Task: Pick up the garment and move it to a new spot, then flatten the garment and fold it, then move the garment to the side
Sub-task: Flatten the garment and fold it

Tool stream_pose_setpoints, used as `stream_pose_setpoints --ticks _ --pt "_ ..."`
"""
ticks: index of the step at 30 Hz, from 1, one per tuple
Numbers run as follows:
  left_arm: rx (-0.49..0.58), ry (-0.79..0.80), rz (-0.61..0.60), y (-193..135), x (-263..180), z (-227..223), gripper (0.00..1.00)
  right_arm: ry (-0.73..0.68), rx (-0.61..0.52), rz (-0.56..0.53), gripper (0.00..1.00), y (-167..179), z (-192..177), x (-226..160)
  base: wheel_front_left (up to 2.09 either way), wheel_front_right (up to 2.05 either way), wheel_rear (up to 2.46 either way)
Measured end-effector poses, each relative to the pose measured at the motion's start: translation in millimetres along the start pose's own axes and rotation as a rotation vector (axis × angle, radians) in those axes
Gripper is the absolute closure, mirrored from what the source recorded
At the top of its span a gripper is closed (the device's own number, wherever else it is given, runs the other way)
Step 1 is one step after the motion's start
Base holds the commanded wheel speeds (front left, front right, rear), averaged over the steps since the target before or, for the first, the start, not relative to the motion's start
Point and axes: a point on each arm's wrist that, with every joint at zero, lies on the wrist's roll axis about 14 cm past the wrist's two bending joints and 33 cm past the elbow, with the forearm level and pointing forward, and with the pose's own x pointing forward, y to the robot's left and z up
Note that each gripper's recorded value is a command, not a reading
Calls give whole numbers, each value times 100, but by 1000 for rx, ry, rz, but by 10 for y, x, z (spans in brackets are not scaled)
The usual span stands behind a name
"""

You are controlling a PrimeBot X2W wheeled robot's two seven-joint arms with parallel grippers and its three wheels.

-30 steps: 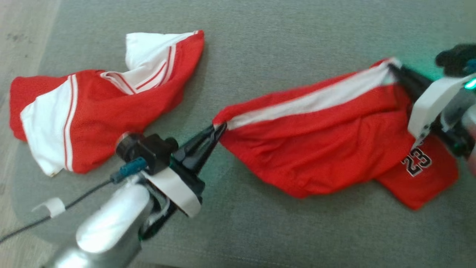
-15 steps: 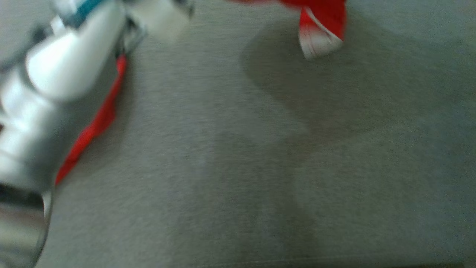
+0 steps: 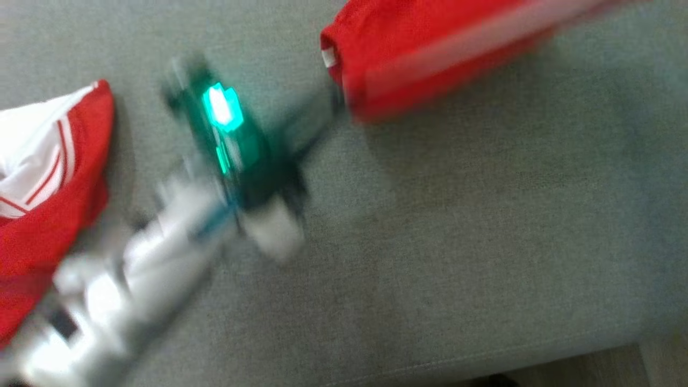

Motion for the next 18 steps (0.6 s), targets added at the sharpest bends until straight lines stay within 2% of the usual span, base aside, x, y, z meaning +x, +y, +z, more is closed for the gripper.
stream_pose_setpoints --ticks 5,9,11,13,18 --pt "-209 99 -91 -938 -478 -235 100 160 135 -93 100 52 -751 -905 0 0 0" --pt "-357 151 -134 -1470 -776 -242 100 220 192 -175 100 136 -994 -1622 0 0 0" --pt "-417 143 -118 -1551 -825 -170 100 247 176 -200 100 137 -981 -1843 0 0 0" --pt "-453 117 -91 -1511 -803 -85 100 263 157 -200 100 172 -914 -1893 0 0 0" --pt "-522 57 -5 -1171 -613 22 100 244 171 -148 100 333 -712 -1463 0 0 0"
